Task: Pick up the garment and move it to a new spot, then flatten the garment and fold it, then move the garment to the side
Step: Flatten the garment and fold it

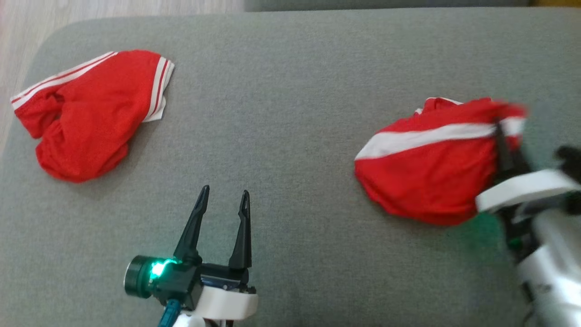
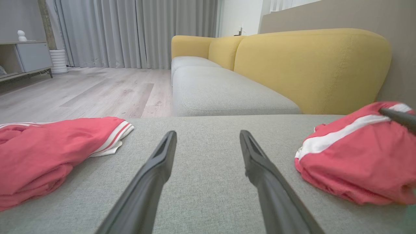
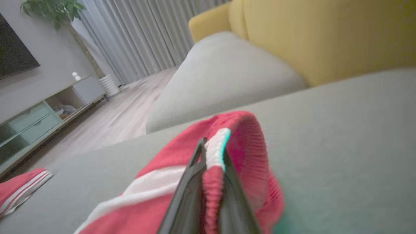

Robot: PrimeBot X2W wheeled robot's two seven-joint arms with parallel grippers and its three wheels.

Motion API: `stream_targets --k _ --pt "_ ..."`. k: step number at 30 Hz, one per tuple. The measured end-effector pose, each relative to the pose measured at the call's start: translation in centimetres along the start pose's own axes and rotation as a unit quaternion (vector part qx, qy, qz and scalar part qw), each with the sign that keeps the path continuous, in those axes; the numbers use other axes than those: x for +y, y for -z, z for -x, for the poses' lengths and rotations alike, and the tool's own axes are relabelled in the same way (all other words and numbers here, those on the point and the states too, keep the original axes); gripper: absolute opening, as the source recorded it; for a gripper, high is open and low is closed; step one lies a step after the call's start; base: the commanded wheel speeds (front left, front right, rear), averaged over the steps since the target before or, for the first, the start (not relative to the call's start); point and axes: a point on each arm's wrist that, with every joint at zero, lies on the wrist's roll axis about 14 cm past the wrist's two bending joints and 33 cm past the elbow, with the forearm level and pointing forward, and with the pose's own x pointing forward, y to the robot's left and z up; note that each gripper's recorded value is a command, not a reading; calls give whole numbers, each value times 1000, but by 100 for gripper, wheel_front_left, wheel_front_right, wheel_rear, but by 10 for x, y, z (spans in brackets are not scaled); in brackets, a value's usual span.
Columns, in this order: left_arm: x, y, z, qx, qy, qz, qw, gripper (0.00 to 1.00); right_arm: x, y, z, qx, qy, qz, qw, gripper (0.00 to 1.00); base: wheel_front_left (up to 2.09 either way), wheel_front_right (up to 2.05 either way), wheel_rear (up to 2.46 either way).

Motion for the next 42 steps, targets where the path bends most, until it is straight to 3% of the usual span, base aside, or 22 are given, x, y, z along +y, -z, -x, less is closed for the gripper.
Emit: stream_targets --k 4,5,8,10,14,18,19,20,21,24,27,31,35,39,42 --pt "-5 -7 0 -11 7 -1 1000 100 -25 -67 1 -78 15 52 995 0 0 0 0" --pt "-8 -11 0 -16 12 -2 1000 100 -26 -111 2 -132 12 87 987 0 0 0 0" --pt "-12 -17 1 -25 18 -2 1000 100 -8 -169 5 -202 -11 136 970 0 0 0 0" --pt "-14 -19 2 -29 21 -3 999 100 15 -188 7 -227 -39 164 959 0 0 0 0" --pt "-13 -22 4 -32 19 -1 999 100 66 -167 5 -213 -111 183 953 0 0 0 0" --pt "-8 -20 6 -30 10 4 1000 100 129 -96 1 -132 -191 152 961 0 0 0 0" --pt "-6 -20 6 -29 7 4 1000 100 143 -74 2 -106 -206 139 963 8 0 0 0" --pt "-4 -20 7 -28 3 6 1000 100 155 -50 5 -77 -221 128 964 72 0 0 0" --pt "-2 -19 8 -28 0 7 1000 100 166 -25 10 -45 -233 118 964 100 0 0 0" --pt "6 -19 11 -27 -15 10 999 100 194 38 31 36 -269 93 958 100 0 0 0" --pt "13 -20 12 -26 -31 10 999 100 205 60 44 64 -285 75 953 100 0 0 0" --pt "11 -25 6 -33 -30 24 999 100 179 51 38 50 -252 81 963 100 0 0 0" --pt "-6 -33 -13 -43 4 61 997 100 105 38 42 31 -163 102 981 100 0 0 0" --pt "-54 -15 -32 -2 90 125 988 100 46 17 60 0 -74 104 992 100 0 0 0" --pt "-97 17 -37 85 154 184 967 100 20 -5 71 -34 -25 109 993 100 0 0 0"
